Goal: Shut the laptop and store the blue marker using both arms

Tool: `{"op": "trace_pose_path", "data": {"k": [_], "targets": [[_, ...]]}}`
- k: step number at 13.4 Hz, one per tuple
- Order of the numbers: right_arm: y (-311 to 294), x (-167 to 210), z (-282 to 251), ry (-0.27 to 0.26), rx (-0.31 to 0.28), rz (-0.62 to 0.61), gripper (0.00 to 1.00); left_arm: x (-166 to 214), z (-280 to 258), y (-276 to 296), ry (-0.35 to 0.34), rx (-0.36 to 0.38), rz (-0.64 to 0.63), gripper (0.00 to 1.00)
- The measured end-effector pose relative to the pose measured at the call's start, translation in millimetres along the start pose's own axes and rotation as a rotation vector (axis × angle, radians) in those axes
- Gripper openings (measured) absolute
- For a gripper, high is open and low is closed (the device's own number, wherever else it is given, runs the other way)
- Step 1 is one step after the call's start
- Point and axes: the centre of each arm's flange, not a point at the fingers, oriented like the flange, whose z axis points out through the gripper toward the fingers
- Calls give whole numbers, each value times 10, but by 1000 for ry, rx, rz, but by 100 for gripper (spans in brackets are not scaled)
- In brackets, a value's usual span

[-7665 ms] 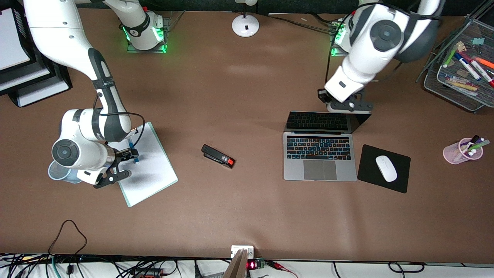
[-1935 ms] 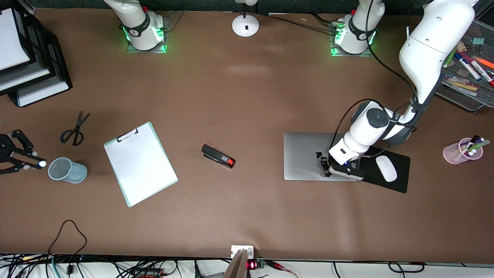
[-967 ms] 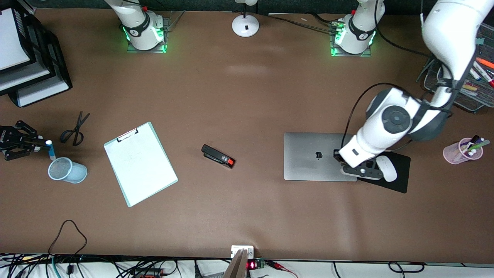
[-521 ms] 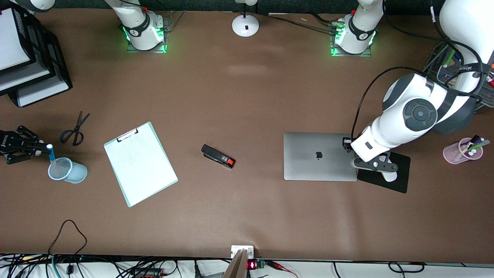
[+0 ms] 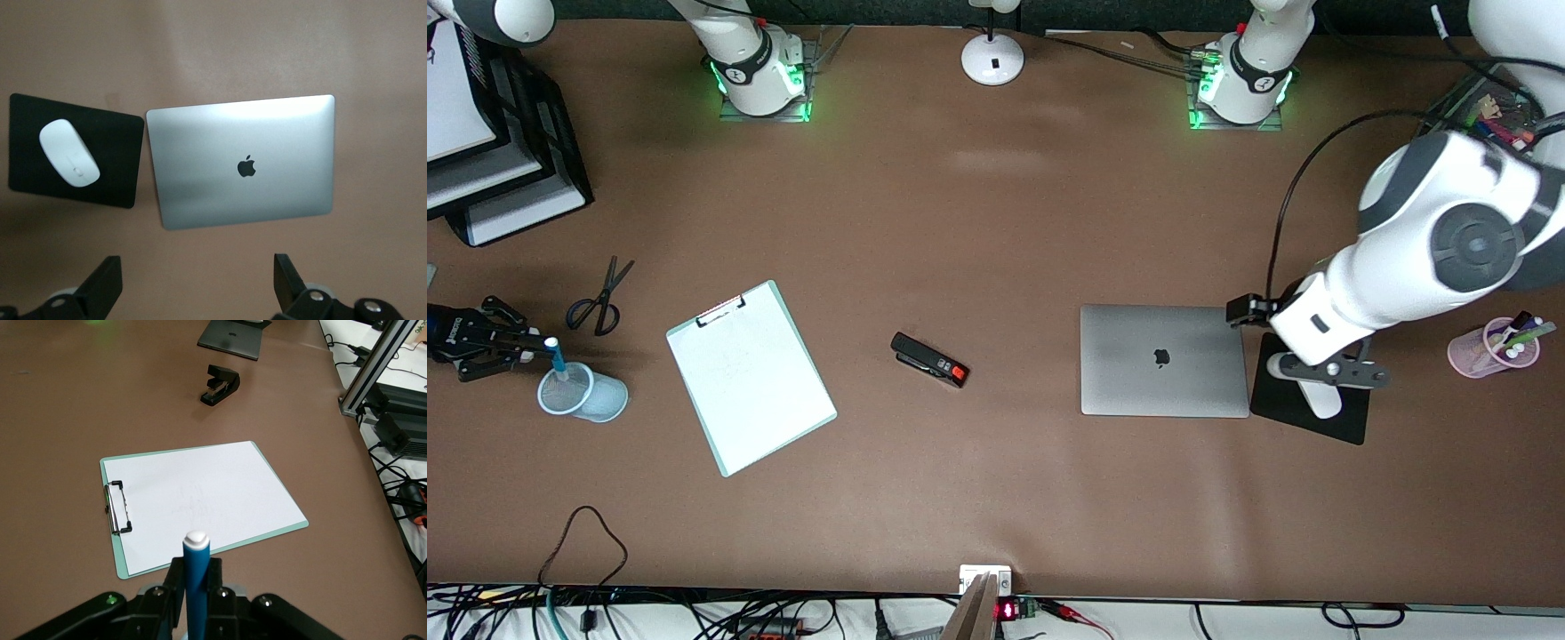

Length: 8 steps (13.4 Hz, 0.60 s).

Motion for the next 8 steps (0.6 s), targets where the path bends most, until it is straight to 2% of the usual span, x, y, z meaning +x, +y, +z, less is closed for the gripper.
{"op": "trace_pose_path", "data": {"k": [5, 8], "targets": [[41, -28, 75, 11, 2, -36, 18, -120, -466, -128, -35, 3, -21, 100], [23, -137, 102, 12, 2, -66, 18, -205, -710, -191, -50, -45, -33, 100]]}}
